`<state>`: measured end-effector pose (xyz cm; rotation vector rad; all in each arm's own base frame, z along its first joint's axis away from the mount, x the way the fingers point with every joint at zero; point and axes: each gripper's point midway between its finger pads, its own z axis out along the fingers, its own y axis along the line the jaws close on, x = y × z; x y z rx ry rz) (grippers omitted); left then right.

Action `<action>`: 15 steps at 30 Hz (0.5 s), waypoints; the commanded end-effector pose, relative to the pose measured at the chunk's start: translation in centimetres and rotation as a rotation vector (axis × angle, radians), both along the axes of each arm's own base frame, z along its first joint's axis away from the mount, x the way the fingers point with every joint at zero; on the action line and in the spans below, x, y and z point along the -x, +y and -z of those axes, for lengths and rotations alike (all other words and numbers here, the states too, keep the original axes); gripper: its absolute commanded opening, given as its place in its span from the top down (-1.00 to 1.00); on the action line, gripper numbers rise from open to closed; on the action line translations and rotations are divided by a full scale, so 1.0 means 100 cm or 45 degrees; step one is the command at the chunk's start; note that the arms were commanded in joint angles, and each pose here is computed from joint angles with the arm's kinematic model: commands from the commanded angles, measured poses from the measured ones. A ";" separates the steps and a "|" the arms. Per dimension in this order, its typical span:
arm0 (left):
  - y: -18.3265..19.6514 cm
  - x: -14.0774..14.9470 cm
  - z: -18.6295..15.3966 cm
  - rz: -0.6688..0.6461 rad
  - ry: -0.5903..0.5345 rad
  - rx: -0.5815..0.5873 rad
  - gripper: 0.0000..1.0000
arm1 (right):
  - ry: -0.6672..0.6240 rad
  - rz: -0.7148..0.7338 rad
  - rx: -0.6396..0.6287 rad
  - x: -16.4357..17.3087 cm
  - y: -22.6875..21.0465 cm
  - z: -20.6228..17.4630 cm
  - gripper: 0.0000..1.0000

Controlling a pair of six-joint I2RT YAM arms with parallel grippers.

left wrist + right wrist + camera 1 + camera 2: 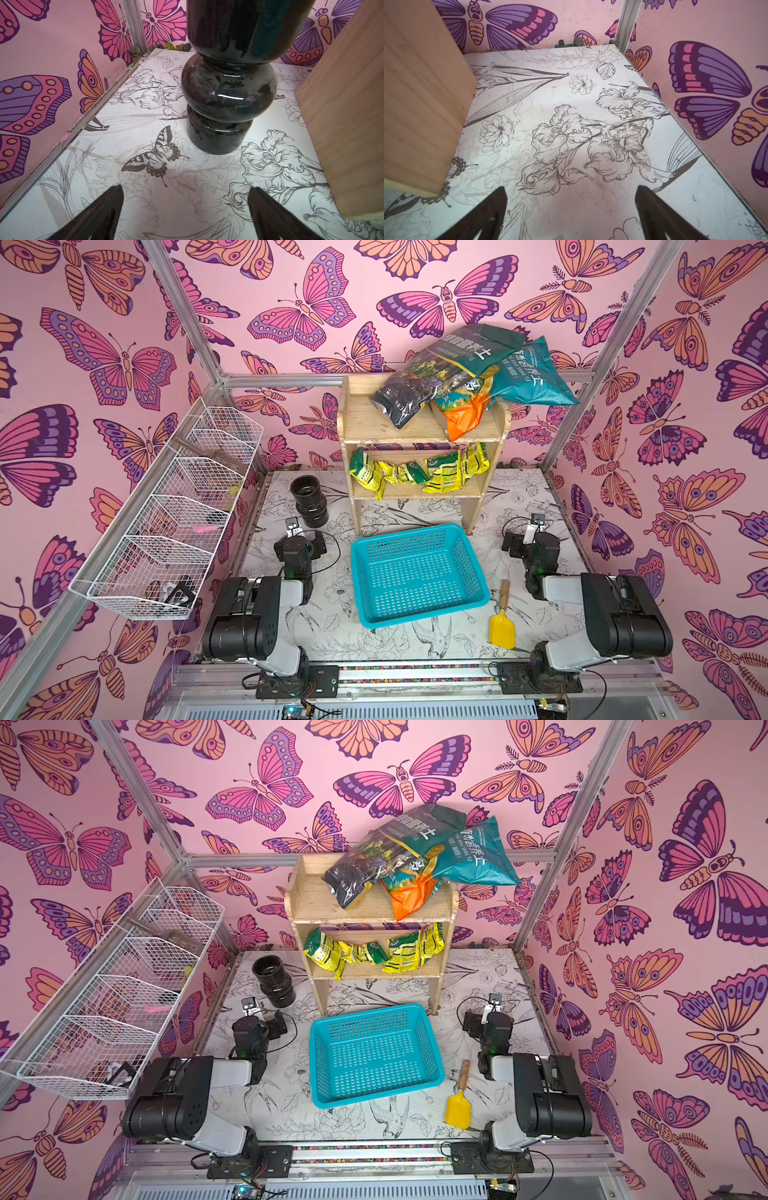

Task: Take down the fertilizer bag from the shelf
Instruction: Pick up the fertilizer bag from the shelf.

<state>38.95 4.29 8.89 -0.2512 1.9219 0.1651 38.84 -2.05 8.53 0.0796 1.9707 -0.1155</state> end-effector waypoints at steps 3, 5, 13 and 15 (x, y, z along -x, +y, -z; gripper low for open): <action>-0.003 -0.001 -0.001 0.021 -0.011 0.000 -1.00 | -0.020 -0.002 -0.002 -0.004 -0.002 -0.007 -0.98; -0.002 -0.001 -0.001 0.016 -0.012 0.001 -0.99 | -0.019 -0.002 -0.002 -0.003 -0.002 -0.007 -0.98; -0.003 -0.001 -0.001 0.020 -0.012 0.003 -0.99 | -0.020 -0.004 -0.003 -0.004 -0.001 -0.007 -0.98; -0.002 -0.001 -0.001 0.019 -0.011 0.002 -1.00 | -0.019 -0.003 -0.003 -0.003 -0.001 -0.007 -0.98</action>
